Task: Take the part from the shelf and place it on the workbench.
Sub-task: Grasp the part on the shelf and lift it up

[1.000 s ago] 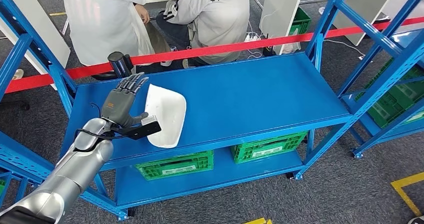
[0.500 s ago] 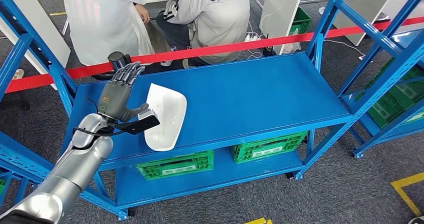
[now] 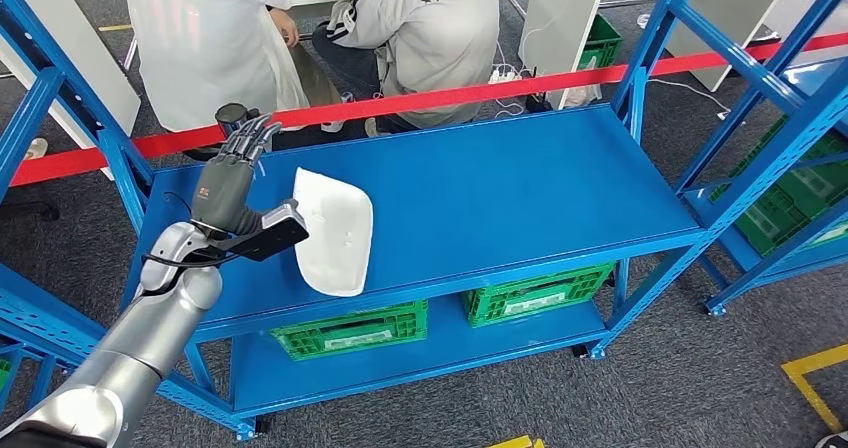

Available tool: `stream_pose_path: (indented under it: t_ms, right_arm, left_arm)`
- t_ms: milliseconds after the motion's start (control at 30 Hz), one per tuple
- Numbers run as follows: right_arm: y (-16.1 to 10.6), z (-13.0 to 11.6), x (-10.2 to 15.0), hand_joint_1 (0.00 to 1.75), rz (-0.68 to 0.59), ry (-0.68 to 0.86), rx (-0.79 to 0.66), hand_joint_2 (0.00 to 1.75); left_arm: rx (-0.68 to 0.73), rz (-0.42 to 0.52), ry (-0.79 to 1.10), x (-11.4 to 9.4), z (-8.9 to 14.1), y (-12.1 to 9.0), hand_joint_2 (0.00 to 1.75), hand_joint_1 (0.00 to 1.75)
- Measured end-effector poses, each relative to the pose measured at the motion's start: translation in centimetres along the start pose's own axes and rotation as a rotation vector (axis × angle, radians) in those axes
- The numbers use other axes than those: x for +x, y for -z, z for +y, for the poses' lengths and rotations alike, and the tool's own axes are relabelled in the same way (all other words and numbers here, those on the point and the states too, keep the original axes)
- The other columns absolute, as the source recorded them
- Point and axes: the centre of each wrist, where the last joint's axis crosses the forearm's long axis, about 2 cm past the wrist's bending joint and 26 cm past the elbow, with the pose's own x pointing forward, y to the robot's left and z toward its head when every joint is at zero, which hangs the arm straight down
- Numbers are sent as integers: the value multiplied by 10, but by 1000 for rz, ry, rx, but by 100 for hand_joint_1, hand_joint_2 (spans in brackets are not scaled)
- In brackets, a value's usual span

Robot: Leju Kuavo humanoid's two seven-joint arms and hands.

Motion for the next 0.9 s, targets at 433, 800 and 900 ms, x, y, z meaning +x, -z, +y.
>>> stream_pose_path:
  t_ms: [433,800,900]
  right_arm:
    - [0,0,-1,0,-10,-8,6,0]
    - [0,0,-1,0,-14,-17,5,0]
    - [0,0,-1,0,-15,-20,5,0]
  left_arm:
    - [84,-34,-43,8,1,-5,0,0]
    - [107,-49,-41,5,6,-14,0,0]
    - [110,-46,-35,5,5,-17,0,0]
